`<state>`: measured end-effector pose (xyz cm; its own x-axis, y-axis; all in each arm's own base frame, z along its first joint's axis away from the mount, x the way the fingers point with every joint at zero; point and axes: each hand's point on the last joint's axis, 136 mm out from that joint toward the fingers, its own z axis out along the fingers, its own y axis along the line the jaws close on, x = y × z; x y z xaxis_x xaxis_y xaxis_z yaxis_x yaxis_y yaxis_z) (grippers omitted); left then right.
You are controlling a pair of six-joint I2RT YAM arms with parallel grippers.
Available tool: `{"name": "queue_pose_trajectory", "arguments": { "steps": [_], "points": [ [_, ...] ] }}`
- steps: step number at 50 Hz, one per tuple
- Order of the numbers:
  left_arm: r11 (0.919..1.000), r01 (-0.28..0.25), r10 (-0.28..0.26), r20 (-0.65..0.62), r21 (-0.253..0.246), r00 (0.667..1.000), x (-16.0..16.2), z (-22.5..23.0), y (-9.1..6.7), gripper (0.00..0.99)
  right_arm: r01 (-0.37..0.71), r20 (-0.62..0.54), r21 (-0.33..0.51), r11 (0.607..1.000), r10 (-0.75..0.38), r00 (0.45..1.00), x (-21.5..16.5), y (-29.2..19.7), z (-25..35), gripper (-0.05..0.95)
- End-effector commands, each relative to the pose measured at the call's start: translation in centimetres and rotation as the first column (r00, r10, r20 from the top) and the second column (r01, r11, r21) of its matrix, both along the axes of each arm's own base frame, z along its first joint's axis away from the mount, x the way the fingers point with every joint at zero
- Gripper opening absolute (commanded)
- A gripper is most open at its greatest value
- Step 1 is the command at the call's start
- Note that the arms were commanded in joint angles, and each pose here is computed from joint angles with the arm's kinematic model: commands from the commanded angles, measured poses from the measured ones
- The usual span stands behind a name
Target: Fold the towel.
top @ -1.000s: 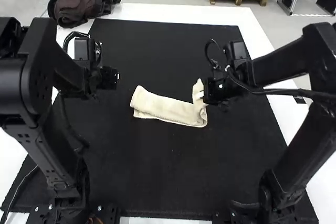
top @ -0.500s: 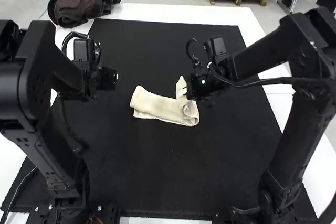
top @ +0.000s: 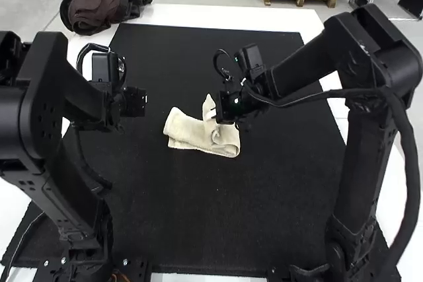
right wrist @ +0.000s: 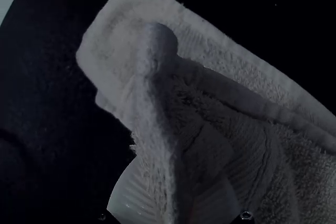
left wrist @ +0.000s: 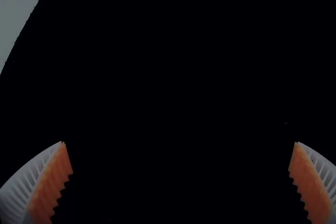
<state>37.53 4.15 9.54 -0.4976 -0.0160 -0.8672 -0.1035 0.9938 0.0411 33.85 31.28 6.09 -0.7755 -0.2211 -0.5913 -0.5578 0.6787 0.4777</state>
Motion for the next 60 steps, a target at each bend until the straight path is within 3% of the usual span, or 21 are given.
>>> {"name": "queue_pose_trajectory", "arguments": {
  "steps": [1,21,57,59,60],
  "points": [
    [0.9995,-0.028,0.029,0.043,-0.014,0.999,-0.1,1.4,0.5,0.969,-0.026,0.017,0.034,0.999,0.025,1.0,0.4,1.9,1.0,-0.02],
    [0.9991,-0.034,0.035,0.052,-0.024,0.998,-0.4,1.5,0.4,0.969,-0.088,0.019,0.04,0.995,0.087,0.996,0.1,5.6,0.5,-0.02],
    [0.9991,-0.033,0.034,0.052,-0.026,0.998,-0.4,1.5,0.4,0.969,-0.082,0.017,0.08,0.993,0.08,0.997,2.7,8.4,0.7,-0.02],
    [0.9991,-0.033,0.034,0.053,-0.026,0.998,-0.4,1.6,0.4,0.969,-0.084,0.009,0.095,0.992,0.084,0.996,2.7,8.6,1.0,0.02],
    [0.9991,-0.033,0.034,0.052,-0.026,0.998,-0.4,1.5,0.4,0.969,-0.084,0.004,0.103,0.991,0.084,0.996,2.6,8.8,1.2,0.11]
  ]
}}
